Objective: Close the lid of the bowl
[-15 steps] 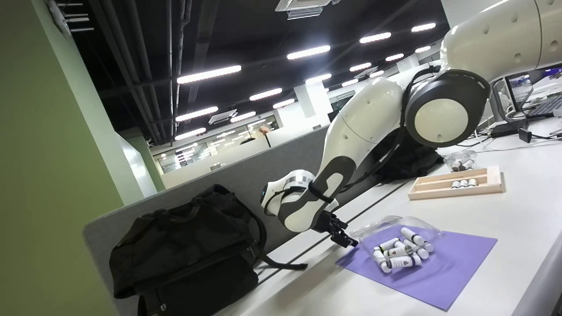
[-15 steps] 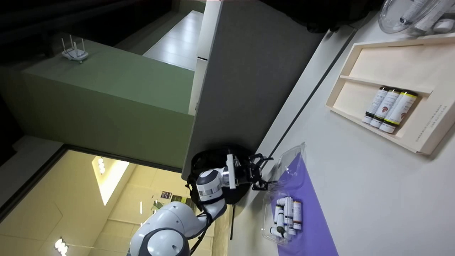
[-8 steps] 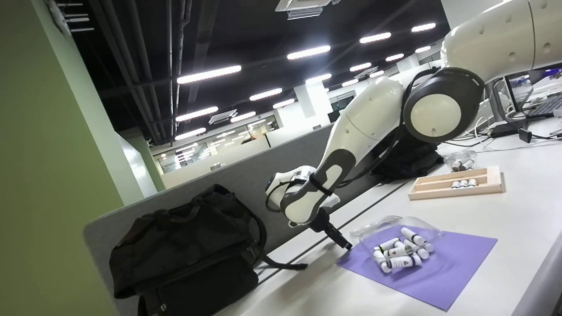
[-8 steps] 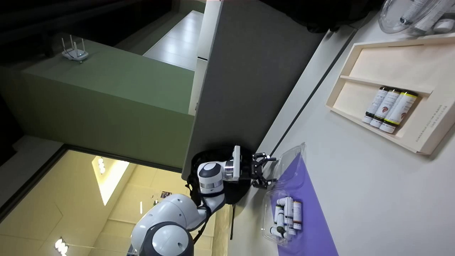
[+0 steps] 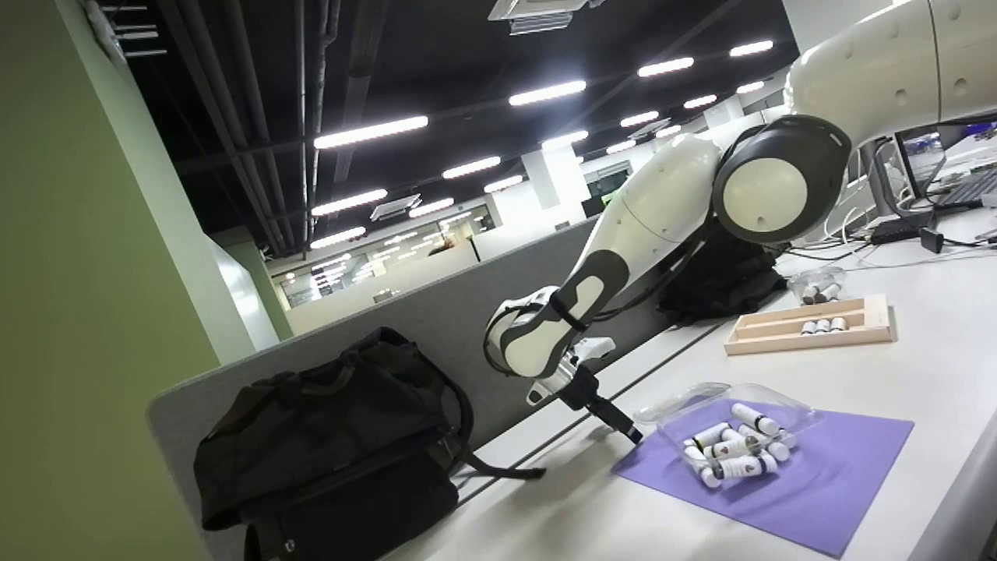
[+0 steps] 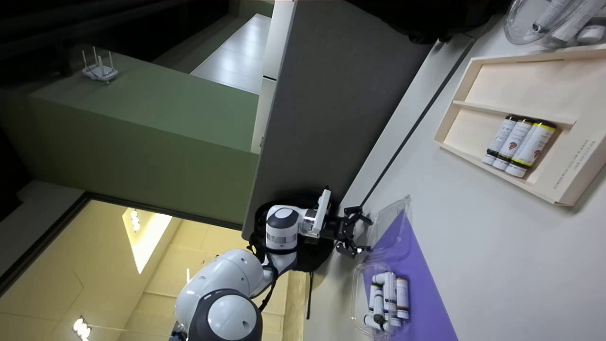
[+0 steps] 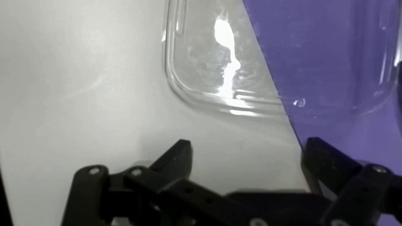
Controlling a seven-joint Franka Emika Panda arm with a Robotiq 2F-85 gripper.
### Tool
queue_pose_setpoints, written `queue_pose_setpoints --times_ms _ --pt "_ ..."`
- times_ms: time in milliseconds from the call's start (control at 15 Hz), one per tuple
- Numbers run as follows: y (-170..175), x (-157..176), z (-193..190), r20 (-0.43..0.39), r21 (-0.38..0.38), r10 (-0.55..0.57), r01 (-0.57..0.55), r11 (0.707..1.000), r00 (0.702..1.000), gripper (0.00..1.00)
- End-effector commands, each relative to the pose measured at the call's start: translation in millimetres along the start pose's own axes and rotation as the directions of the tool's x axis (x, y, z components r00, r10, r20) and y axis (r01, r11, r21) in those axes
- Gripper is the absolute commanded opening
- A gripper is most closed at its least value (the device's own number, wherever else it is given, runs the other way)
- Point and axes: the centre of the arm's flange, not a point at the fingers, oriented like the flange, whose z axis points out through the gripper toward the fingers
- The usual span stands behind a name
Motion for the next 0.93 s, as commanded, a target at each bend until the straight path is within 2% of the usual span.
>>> queue_pose_setpoints --times_ms 0,133,200,267,867 --pt "7.9 8.6 5.7 0.035 0.094 -0.004 0.0 0.996 0.999 1.0" --pt "6.2 7.8 8.1 0.053 0.106 0.003 -0.008 0.994 0.999 1.0" --pt "5.9 7.5 9.3 0.063 0.106 0.009 -0.015 0.994 0.998 0.9" --pt "5.8 7.5 10.5 0.067 0.104 0.016 -0.023 0.994 0.998 0.75" --pt "0.6 6.5 14.1 0.117 0.131 0.041 -0.056 0.99 0.992 0.11"
